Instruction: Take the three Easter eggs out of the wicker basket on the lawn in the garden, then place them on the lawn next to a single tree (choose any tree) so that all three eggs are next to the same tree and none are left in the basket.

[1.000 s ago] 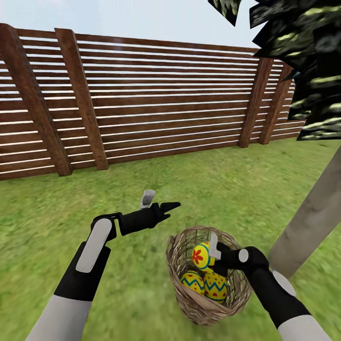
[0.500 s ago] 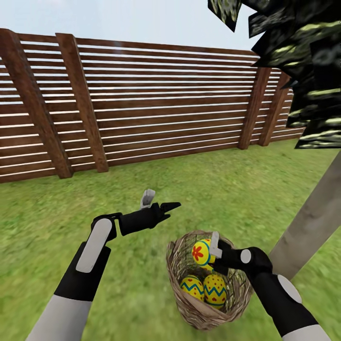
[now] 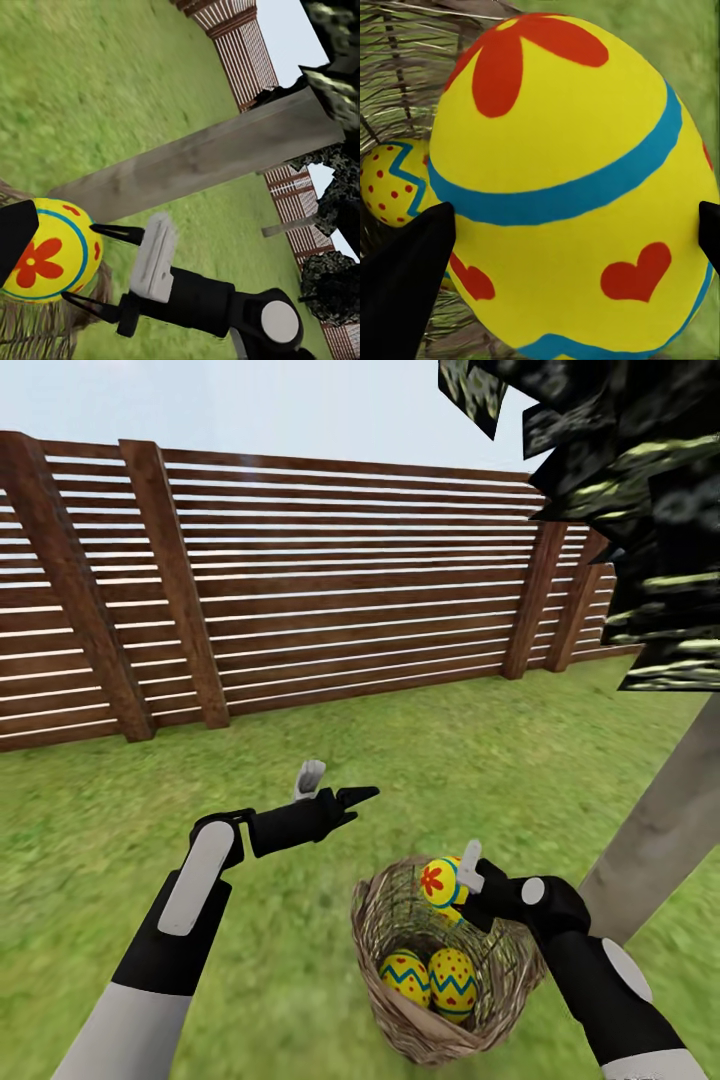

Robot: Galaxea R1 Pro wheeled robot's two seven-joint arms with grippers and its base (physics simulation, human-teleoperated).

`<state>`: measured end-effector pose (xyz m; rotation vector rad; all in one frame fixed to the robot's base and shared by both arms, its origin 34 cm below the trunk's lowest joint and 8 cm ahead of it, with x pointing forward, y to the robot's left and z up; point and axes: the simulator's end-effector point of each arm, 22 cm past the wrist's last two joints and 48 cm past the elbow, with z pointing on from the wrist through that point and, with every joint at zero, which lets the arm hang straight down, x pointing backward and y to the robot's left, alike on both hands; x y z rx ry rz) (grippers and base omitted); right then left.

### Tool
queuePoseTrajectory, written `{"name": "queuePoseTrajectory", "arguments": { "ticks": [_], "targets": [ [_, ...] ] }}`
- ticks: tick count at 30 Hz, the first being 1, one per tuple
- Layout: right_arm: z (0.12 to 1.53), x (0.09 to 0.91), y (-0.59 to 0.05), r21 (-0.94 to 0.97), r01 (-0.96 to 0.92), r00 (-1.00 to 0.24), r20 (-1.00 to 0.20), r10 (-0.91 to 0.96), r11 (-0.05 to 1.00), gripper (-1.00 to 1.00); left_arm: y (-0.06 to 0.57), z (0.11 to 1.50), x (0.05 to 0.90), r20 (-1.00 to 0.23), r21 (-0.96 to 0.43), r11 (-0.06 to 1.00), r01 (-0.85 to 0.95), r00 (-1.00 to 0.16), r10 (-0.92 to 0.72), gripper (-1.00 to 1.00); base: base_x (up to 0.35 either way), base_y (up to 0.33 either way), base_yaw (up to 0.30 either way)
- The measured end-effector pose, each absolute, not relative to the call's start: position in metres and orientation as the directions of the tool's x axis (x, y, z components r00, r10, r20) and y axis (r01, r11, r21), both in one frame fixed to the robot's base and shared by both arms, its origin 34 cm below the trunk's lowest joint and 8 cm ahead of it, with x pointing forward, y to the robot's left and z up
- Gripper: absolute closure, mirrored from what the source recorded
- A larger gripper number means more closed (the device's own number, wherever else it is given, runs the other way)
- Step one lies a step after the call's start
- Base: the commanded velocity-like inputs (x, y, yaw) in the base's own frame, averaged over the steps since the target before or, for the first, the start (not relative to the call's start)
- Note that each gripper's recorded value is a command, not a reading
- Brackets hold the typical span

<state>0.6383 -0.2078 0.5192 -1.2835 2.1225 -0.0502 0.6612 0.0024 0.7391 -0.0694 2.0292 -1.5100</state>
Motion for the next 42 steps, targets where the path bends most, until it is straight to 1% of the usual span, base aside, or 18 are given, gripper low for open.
{"name": "queuePoseTrajectory", "arguments": {
  "ticks": [14,29,36,42],
  "targets": [
    [0.532,0.642,-0.208,-0.344,-0.777,-0.316,-0.511,-0.799,0.527,1.0,0.005,0.756,0.665,-0.428,-0.89,0.339,0.305,-0.815,-0.391,-1.0,-0.001,0.0,0.0],
    [0.532,0.642,-0.208,-0.341,-0.776,-0.319,-0.513,-0.797,0.53,1.0,0.005,0.755,0.665,-0.428,-0.89,0.339,0.304,-0.815,-0.391,-1.0,-0.315,0.0,0.0],
    [0.535,0.641,-0.208,-0.337,-0.777,-0.32,-0.517,-0.794,0.532,1.0,0.005,0.759,0.664,-0.432,-0.888,0.339,0.309,-0.813,-0.391,-1.0,-0.03,0.0,-0.135],
    [0.543,0.629,-0.235,-0.217,-0.743,-0.449,-0.539,-0.713,0.633,1.0,0.005,0.763,0.663,-0.438,-0.886,0.338,0.316,-0.81,-0.391,-1.0,0.0,0.0,-0.185]
  ]
}}
